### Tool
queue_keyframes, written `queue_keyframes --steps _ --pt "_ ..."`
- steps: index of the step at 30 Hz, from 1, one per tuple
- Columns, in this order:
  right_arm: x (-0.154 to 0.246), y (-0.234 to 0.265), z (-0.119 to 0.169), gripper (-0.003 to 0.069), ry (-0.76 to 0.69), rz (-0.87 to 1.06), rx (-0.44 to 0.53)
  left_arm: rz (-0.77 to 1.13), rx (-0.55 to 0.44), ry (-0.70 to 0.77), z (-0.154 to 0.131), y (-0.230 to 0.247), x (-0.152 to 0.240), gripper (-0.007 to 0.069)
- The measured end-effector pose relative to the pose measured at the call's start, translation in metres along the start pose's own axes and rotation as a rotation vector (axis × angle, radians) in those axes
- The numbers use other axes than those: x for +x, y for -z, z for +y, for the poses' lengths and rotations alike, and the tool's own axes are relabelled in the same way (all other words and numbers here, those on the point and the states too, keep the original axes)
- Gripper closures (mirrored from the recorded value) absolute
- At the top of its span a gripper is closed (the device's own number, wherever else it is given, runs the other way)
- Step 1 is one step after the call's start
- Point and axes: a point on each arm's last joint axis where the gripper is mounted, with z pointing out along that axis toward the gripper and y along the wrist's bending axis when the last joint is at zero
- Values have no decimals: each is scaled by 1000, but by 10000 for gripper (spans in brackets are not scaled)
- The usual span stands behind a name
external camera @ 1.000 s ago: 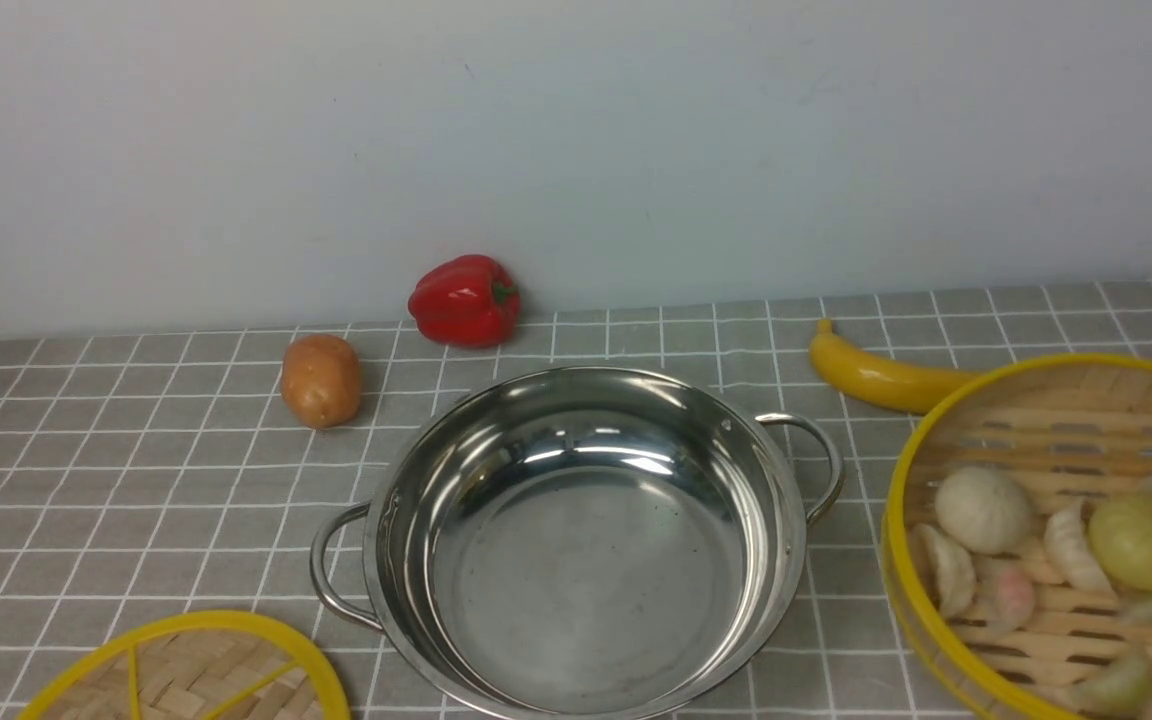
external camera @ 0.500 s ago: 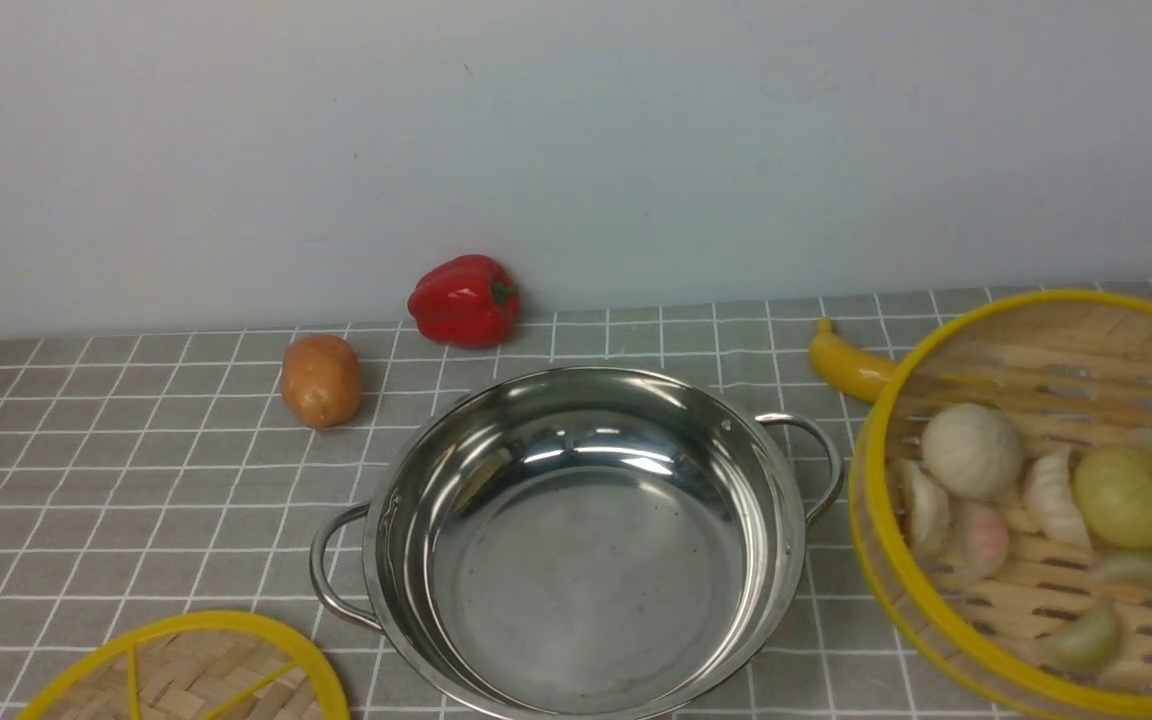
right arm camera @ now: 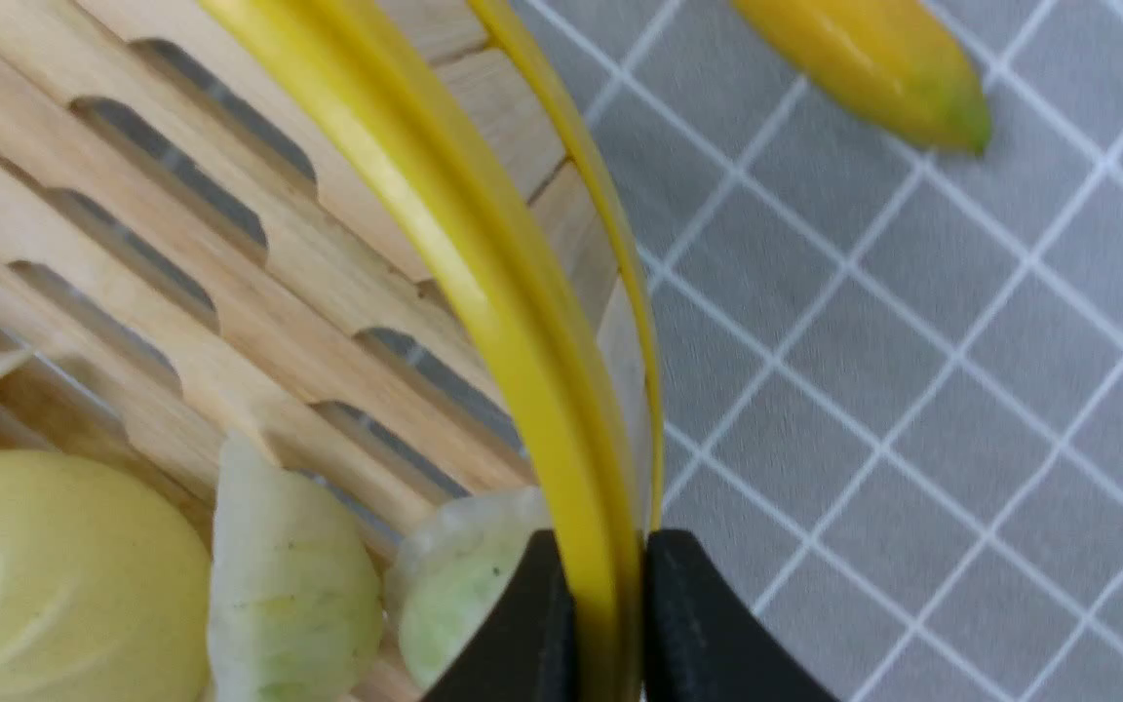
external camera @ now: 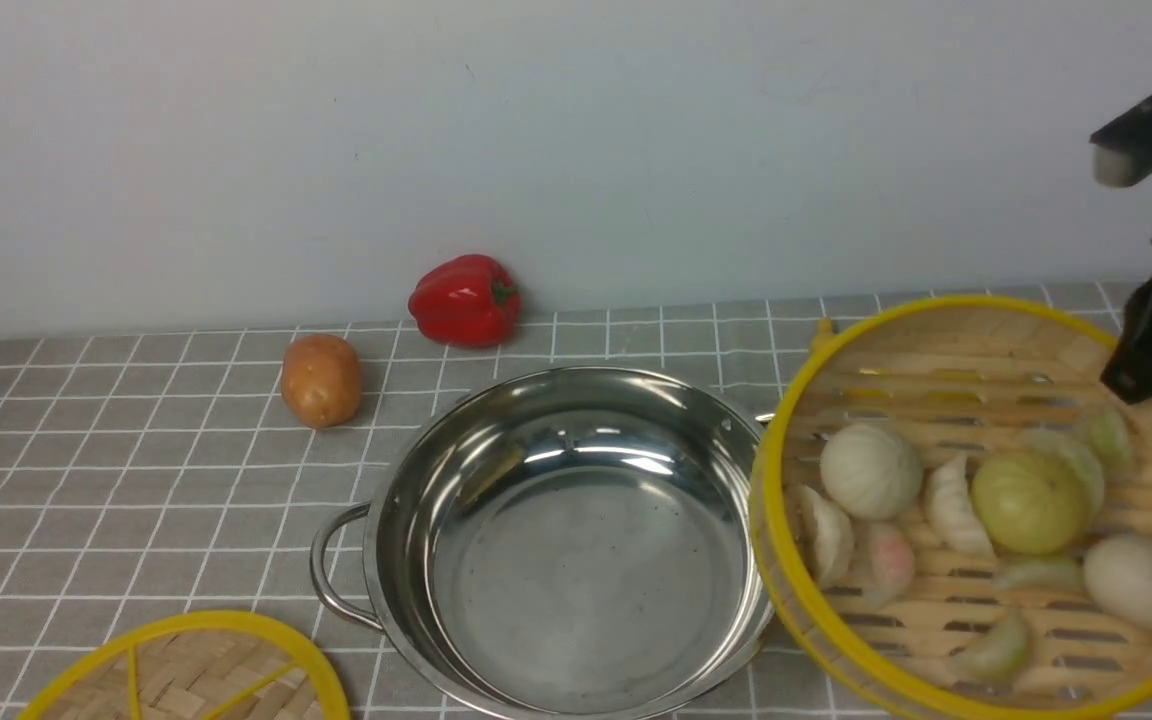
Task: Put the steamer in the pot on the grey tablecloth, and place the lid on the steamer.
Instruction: 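Place the bamboo steamer basket of food into the steel pot with the right gripper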
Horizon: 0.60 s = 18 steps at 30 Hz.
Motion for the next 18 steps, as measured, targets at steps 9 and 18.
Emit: queue_keyframes --steps 9,18 --pt "-29 1 22 573 53 -49 -35 0 0 0 0 0 0 382" --pt "-71 -10 54 573 149 -90 -87 0 0 0 0 0 0 382"
